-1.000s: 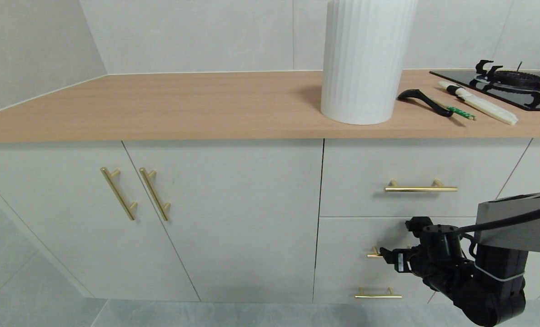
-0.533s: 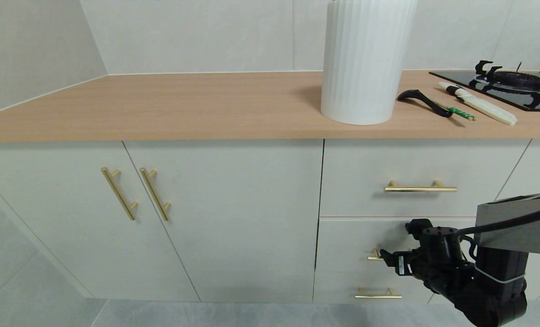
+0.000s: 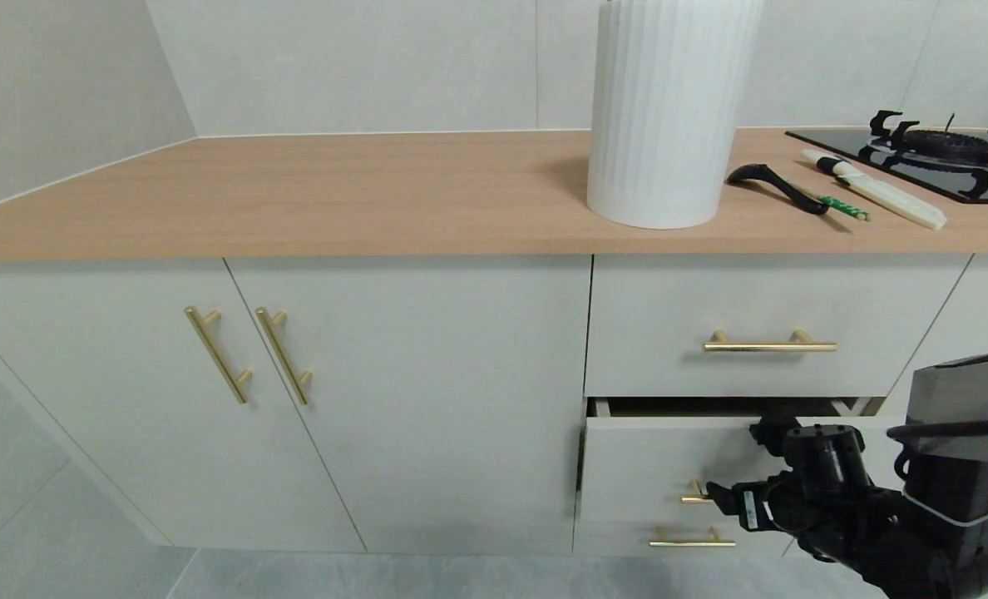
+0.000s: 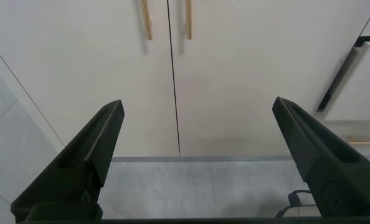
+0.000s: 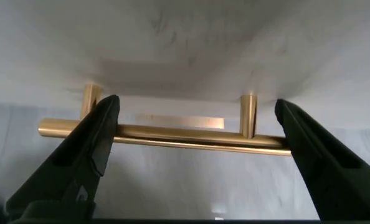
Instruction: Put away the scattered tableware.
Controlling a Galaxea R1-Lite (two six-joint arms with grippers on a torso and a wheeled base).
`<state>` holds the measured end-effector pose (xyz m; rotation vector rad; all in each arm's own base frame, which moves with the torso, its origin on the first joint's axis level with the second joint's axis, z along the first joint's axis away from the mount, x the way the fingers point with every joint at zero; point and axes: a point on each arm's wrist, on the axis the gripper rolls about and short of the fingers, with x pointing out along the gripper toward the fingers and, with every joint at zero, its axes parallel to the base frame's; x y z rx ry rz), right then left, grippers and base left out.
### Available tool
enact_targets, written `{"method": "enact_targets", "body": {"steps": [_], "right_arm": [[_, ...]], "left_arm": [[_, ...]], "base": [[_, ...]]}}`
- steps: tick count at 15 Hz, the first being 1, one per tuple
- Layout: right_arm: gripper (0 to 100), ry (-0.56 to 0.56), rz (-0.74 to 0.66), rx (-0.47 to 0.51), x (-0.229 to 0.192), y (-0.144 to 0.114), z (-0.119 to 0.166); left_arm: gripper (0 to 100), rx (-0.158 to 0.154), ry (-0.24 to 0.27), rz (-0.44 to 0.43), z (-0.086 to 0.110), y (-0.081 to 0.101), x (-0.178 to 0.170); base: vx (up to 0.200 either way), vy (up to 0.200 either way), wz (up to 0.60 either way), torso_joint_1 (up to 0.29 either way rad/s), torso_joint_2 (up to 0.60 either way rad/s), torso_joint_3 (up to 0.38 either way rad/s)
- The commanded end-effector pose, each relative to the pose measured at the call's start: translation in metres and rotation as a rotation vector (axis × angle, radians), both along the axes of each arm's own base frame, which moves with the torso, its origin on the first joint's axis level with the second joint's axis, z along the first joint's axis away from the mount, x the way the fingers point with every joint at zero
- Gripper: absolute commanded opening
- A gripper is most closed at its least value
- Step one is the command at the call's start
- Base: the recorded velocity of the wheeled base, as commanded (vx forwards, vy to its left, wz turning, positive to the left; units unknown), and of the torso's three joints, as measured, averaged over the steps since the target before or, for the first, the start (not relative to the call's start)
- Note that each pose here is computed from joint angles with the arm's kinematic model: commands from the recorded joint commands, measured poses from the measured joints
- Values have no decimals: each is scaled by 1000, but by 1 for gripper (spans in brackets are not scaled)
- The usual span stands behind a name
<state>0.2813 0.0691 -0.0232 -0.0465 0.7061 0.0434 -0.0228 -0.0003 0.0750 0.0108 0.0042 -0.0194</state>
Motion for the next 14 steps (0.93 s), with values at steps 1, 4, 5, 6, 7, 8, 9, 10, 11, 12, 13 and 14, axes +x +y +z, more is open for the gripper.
{"method": "enact_targets", "body": {"steps": [1,4,5,6,7,8,9,10,11,12,13,14], "right_arm": [[100,-41,59,3,-27,5,55],[100,-112,68,24,-50,1,119],[100,-137,68,31,-53,0,132],[100,-183,68,43,-62,-3,155],[100,-222,62,58,-69,-6,174],[100,-246,60,65,-72,-7,180],[100,-247,59,66,-71,-6,180],[100,-242,57,63,-69,-6,178],[100,-228,51,57,-60,-3,169],[100,-230,51,57,-55,-2,165],[100,-231,40,56,-45,1,156],[100,-218,23,53,-36,4,143]], "left_arm": [[100,0,0,-1,0,0,0],[100,0,0,-1,0,0,0],[100,0,0,1,0,0,0],[100,0,-1,-1,0,0,0],[100,0,0,-1,0,0,0],[100,0,0,-1,0,0,0],[100,0,0,1,0,0,0],[100,0,-1,1,0,0,0],[100,0,0,-1,0,0,0],[100,0,0,2,0,0,0],[100,0,0,-1,0,0,0],[100,0,0,-1,0,0,0]], "base": [[0,0,0,0,0,0],[0,0,0,0,0,0],[0,0,0,0,0,0],[0,0,0,0,0,0],[0,0,0,0,0,0],[0,0,0,0,0,0],[0,0,0,0,0,0],[0,0,0,0,0,0],[0,0,0,0,0,0],[0,0,0,0,0,0],[0,0,0,0,0,0],[0,0,0,0,0,0]]}}
